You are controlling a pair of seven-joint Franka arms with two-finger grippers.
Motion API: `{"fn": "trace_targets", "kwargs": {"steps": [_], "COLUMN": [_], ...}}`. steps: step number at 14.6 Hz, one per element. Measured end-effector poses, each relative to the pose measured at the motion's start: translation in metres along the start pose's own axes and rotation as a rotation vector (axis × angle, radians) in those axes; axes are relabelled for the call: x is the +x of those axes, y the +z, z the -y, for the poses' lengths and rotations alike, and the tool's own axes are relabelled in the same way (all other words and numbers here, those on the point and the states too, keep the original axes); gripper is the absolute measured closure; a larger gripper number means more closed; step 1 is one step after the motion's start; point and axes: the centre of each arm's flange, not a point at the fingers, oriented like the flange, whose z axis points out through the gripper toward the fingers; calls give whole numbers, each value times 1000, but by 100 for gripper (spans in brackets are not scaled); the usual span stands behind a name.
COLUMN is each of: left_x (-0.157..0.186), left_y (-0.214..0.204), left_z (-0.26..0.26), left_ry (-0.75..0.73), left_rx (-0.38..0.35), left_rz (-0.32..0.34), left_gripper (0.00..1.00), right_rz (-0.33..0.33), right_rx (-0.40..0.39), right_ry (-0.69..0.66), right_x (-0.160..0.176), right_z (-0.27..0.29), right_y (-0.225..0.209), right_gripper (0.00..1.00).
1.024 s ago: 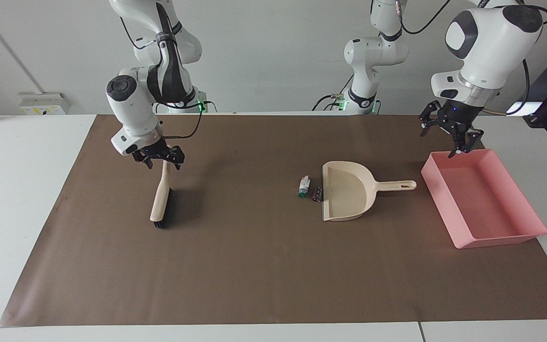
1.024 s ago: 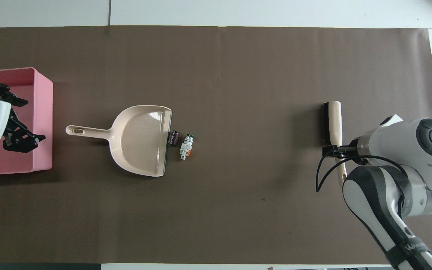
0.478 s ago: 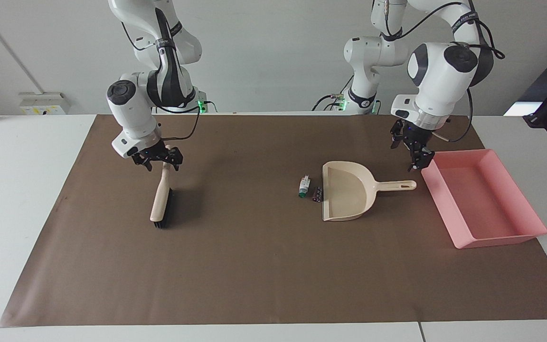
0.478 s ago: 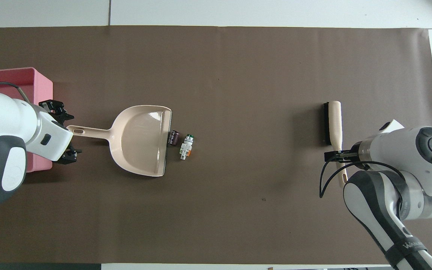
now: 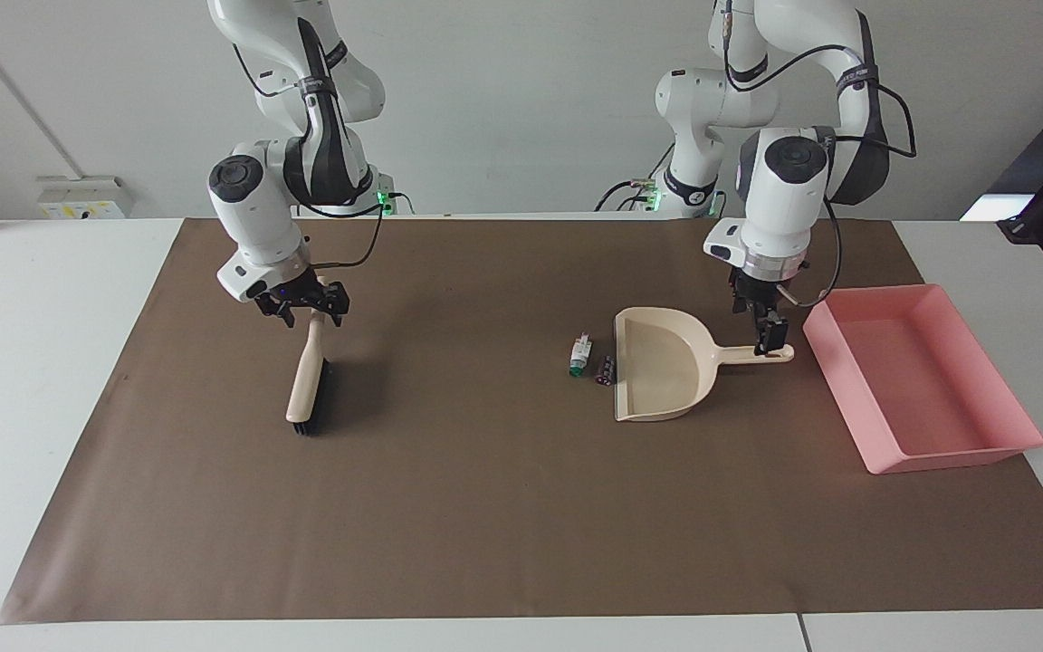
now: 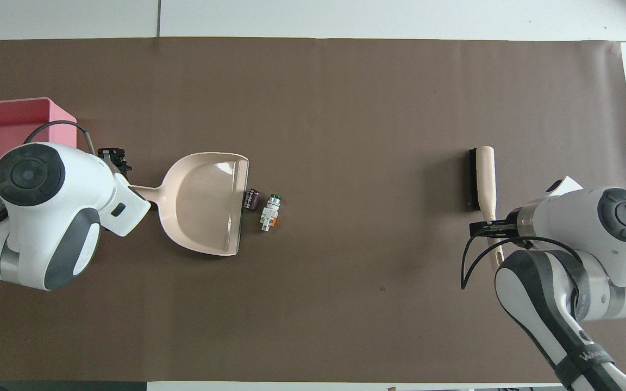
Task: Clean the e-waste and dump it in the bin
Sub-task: 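Grasp the brush with the right gripper while the left gripper grasps the dustpan handle, then carry the brush with the right gripper toward the dustpan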
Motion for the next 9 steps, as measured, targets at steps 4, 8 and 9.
{"fn": "trace_targets", "kwargs": {"steps": [4,8,9], "left_x": [13,15,15], "left_y": [37,58,60], "left_z": [2,-7,-9], "left_ry": [50,82,85], "left_rx": [30,27,24], "left_rz": [51,88,91], "left_gripper": [4,5,5], "right_rz": [4,14,18], "right_rx": [0,0,0], "right_ry": [-4,-4,-4], "right_x": [-1,-2,-2], "right_z": [1,2,2], "right_y": [2,2,1], "right_gripper": [36,74,74]}}
